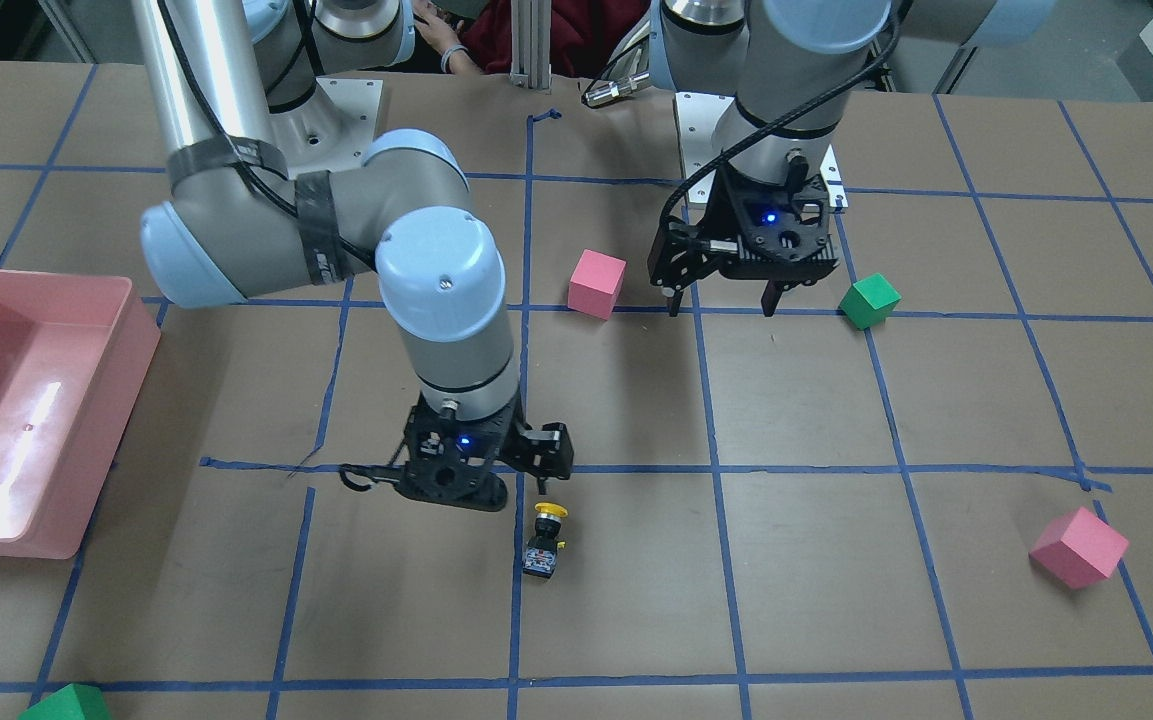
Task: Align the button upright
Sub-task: 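Bring the left gripper to the button and grasp it while the right gripper releases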
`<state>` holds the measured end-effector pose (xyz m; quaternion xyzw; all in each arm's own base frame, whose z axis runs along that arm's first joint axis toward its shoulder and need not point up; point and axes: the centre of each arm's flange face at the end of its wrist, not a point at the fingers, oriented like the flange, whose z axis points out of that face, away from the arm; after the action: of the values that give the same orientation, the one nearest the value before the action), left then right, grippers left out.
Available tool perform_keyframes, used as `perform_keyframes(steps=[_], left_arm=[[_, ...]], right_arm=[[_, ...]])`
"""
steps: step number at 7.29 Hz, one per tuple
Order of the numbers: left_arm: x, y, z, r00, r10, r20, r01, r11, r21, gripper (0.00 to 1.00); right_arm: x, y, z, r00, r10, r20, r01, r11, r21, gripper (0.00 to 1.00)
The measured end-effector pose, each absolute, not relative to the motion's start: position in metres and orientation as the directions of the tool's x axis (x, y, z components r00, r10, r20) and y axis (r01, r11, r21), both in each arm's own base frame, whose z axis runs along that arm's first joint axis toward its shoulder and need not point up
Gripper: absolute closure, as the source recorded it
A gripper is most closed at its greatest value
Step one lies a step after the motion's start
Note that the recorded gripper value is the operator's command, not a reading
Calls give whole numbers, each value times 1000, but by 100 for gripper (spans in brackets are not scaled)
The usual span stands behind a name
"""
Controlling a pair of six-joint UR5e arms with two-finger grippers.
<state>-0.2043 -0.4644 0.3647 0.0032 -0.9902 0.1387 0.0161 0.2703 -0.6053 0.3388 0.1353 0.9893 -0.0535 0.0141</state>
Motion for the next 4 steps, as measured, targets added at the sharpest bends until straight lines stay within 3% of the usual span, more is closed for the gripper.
perform_keyframes(steps=[4], left_arm=[[-237, -477, 292, -996, 32, 80, -9, 888, -460, 0]], right_arm=[[206, -549, 428, -938, 344, -34, 344, 939, 6, 0]])
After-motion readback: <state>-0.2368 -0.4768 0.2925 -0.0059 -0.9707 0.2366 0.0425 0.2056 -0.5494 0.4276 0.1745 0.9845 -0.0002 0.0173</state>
